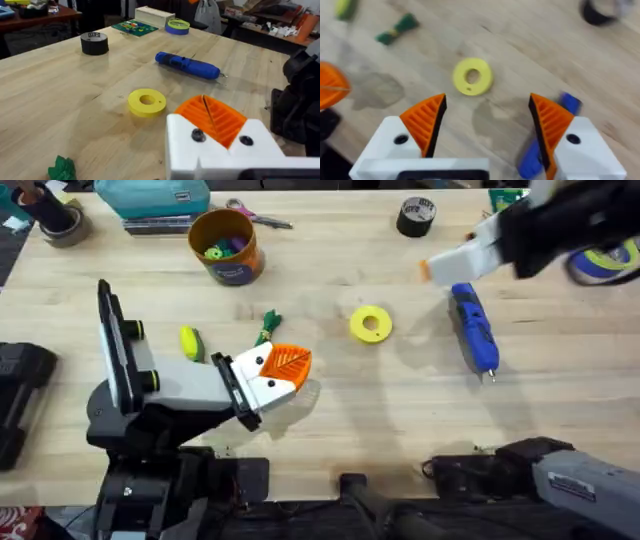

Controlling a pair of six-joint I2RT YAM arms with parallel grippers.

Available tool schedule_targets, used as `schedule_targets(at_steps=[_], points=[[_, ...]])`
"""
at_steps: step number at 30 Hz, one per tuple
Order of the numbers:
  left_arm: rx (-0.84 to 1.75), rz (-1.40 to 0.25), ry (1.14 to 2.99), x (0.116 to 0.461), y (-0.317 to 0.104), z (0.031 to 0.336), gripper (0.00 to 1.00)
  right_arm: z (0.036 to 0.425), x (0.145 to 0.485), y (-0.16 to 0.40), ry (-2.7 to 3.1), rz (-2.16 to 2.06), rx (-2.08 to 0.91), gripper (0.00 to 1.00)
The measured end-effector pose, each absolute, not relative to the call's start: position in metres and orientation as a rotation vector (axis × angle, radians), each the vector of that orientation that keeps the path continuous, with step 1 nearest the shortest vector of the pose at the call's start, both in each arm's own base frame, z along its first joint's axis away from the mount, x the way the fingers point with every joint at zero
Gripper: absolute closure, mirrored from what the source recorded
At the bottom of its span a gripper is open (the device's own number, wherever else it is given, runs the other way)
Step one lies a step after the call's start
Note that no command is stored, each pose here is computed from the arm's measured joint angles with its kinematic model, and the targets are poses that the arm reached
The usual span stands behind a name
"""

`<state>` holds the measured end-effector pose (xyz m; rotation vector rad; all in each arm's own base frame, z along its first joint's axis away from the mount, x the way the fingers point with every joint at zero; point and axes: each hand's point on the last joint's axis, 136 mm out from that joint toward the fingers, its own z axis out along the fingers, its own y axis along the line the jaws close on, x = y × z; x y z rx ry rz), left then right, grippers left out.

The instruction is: Pick up the gripper from the table and insert it into the empty holder that is missing its gripper. Then pick up a screw, insert it into the mounting hole, and use the screwdriver to tighten it. Finally, clean up the table by picking up the vegetable and placing it into the bucket.

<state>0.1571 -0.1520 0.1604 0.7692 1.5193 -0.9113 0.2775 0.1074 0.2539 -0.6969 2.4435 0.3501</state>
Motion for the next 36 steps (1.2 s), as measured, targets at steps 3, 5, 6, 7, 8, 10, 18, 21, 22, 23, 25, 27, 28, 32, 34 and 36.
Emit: schedule_targets(at_steps=[3,5,6,7,8,10,18,21,22,23,25,27,28,32,34,36], points=[[0.769,-0.911,1.519,0.157,-0.152,0.160,0.996,0.269,0.277,0.081,2.493,0.173,-0.588,0.006],[0.769,-0.911,1.519,0.157,-0.152,0.160,0.996,0.277,0.278,0.065,2.510,0.066,-0.511,0.006],[0.769,-0.911,1.519,0.157,-0.152,0.160,0.996,0.280,0.278,0.058,2.516,0.020,-0.479,0.006],[0.769,-0.911,1.519,0.157,-0.152,0.160,0.996,0.282,0.278,0.050,2.523,-0.030,-0.446,0.006],[0.769,-0.911,1.519,0.157,-0.152,0.160,0.996,0.283,0.277,0.044,2.529,-0.072,-0.421,0.006],[0.769,-0.911,1.519,0.157,-0.152,0.160,0.996,0.281,0.273,0.033,2.557,-0.137,-0.383,0.006],[0.769,-0.911,1.519,0.157,-0.152,0.160,0.996,0.272,0.270,0.004,2.616,-0.181,-0.250,0.006],[0.769,-0.911,1.520,0.157,-0.152,0.160,0.996,0.255,0.273,-0.005,2.643,-0.149,-0.206,0.006],[0.769,-0.911,1.520,0.157,-0.152,0.160,0.996,0.248,0.274,-0.008,2.651,-0.141,-0.198,0.006],[0.769,-0.911,1.519,0.157,-0.152,0.160,0.996,0.242,0.275,-0.010,2.659,-0.136,-0.194,0.006],[0.769,-0.911,1.520,0.157,-0.152,0.160,0.996,0.227,0.278,-0.015,2.675,-0.132,-0.194,0.006],[0.769,-0.911,1.519,0.157,-0.152,0.160,0.996,0.212,0.282,-0.017,2.697,-0.128,-0.204,0.006],[0.769,-0.911,1.519,0.157,-0.152,0.160,0.996,0.203,0.284,-0.018,2.713,-0.125,-0.213,0.006],[0.769,-0.911,1.519,0.157,-0.152,0.160,0.996,0.173,0.293,-0.015,2.791,-0.094,-0.255,0.006],[0.769,-0.911,1.519,0.157,-0.152,0.160,0.996,0.161,0.299,-0.011,2.821,-0.055,-0.289,0.006],[0.769,-0.911,1.519,0.157,-0.152,0.160,0.996,0.149,0.302,-0.008,2.854,-0.022,-0.318,0.006]])
